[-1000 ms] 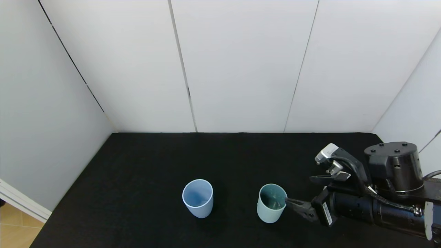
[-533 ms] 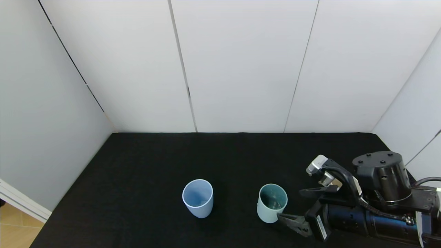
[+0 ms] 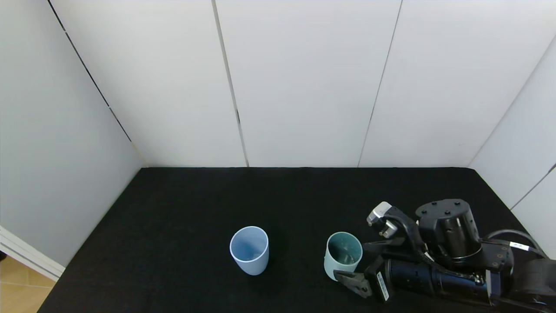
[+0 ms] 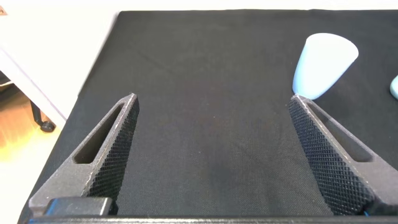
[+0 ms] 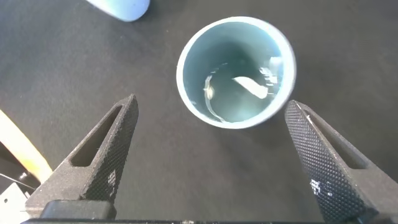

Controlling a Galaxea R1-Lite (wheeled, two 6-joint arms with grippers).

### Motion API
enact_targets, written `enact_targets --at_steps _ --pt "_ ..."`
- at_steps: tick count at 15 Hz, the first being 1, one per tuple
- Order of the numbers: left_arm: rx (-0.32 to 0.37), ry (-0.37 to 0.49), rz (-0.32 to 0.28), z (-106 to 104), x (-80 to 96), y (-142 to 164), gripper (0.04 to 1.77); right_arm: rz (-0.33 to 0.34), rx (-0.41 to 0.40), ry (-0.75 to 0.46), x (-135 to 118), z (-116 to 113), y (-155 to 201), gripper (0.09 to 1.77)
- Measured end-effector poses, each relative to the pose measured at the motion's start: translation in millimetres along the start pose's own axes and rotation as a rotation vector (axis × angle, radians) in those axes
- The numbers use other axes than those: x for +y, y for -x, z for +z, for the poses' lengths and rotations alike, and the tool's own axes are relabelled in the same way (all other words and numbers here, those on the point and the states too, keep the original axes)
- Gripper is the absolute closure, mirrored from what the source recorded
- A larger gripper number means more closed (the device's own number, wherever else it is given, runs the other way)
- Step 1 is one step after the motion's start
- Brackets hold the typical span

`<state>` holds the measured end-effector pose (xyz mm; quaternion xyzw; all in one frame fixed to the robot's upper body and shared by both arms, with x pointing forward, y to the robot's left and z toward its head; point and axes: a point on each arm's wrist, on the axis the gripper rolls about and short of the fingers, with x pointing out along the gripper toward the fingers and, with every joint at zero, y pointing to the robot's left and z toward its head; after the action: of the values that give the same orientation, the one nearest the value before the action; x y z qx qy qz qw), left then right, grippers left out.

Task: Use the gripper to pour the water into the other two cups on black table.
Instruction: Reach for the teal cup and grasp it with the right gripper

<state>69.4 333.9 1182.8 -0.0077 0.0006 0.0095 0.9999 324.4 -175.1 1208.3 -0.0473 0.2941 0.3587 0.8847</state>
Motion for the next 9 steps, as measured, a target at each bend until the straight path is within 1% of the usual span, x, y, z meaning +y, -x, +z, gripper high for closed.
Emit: enact_targets --at_steps 4,9 --pt "0.000 0.000 0.000 0.0 0.0 0.0 0.09 0.010 0.001 0.009 1.1 -7.2 -19.8 0.15" --pt "0.000 0.000 0.000 0.0 0.0 0.0 0.09 0.006 0.037 0.004 -1.6 -16.5 -34.2 0.15"
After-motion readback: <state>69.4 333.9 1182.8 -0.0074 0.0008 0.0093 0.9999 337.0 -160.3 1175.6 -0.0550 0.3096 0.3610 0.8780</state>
